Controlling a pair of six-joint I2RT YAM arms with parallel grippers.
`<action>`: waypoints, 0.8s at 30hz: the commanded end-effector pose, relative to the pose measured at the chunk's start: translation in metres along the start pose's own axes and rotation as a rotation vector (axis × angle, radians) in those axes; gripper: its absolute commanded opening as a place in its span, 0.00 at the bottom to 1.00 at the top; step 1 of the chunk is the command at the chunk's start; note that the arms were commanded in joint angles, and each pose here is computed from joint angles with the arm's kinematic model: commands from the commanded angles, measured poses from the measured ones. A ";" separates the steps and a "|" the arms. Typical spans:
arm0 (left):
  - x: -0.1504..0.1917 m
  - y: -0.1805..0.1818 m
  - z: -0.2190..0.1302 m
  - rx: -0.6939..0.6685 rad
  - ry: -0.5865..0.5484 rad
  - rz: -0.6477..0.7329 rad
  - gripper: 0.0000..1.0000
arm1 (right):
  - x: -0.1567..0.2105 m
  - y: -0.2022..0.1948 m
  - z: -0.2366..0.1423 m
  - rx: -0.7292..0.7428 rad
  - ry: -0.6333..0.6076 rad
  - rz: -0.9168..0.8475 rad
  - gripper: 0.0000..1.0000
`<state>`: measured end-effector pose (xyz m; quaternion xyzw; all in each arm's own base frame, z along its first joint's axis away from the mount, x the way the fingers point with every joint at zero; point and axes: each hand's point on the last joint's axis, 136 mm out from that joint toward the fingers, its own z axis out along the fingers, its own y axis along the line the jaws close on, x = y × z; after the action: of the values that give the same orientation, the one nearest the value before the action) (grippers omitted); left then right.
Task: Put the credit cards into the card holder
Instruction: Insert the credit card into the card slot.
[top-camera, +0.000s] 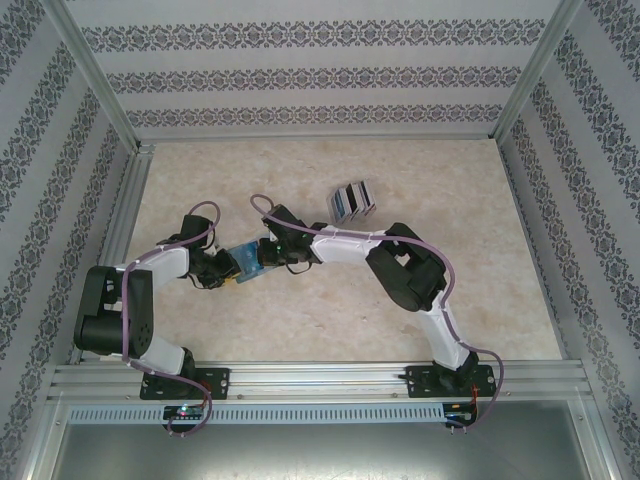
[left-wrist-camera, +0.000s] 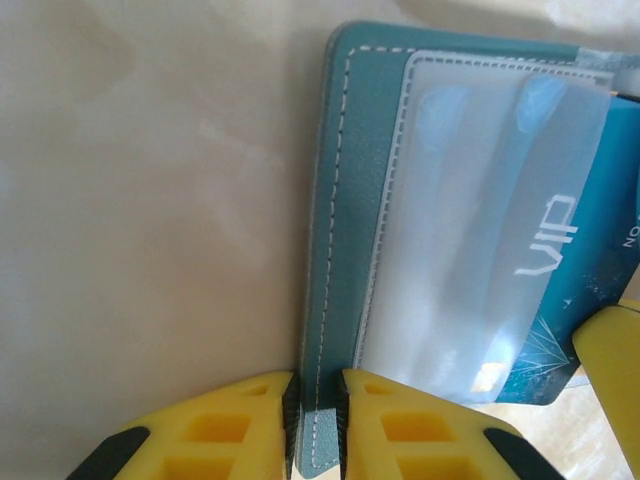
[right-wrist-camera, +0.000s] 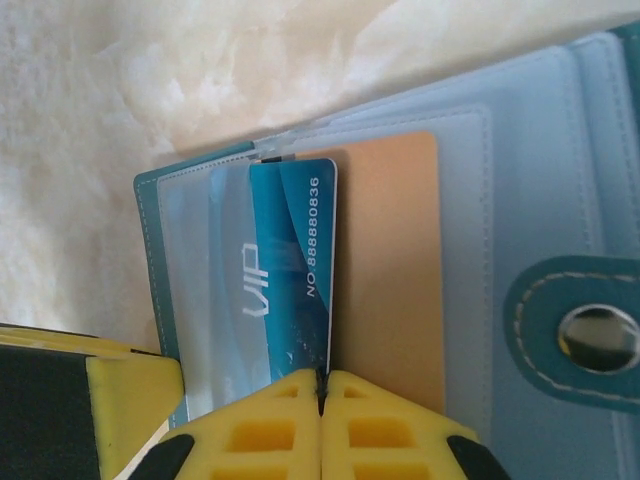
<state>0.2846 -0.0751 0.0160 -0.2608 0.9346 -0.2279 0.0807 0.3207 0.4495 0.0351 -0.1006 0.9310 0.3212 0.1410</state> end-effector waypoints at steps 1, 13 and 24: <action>0.008 -0.010 0.011 0.023 0.044 0.052 0.21 | 0.035 0.017 0.009 -0.004 0.132 -0.111 0.08; -0.013 -0.024 -0.014 0.003 -0.029 0.114 0.22 | 0.015 0.016 -0.017 0.027 0.105 -0.164 0.21; -0.030 -0.026 -0.019 0.005 -0.055 0.101 0.22 | -0.014 0.009 -0.053 0.036 0.027 -0.149 0.33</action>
<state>0.3064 -0.0754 0.0388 -0.2253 0.9432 -0.2188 0.1086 0.3154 0.4335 0.0647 -0.1678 0.9330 0.2874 0.1373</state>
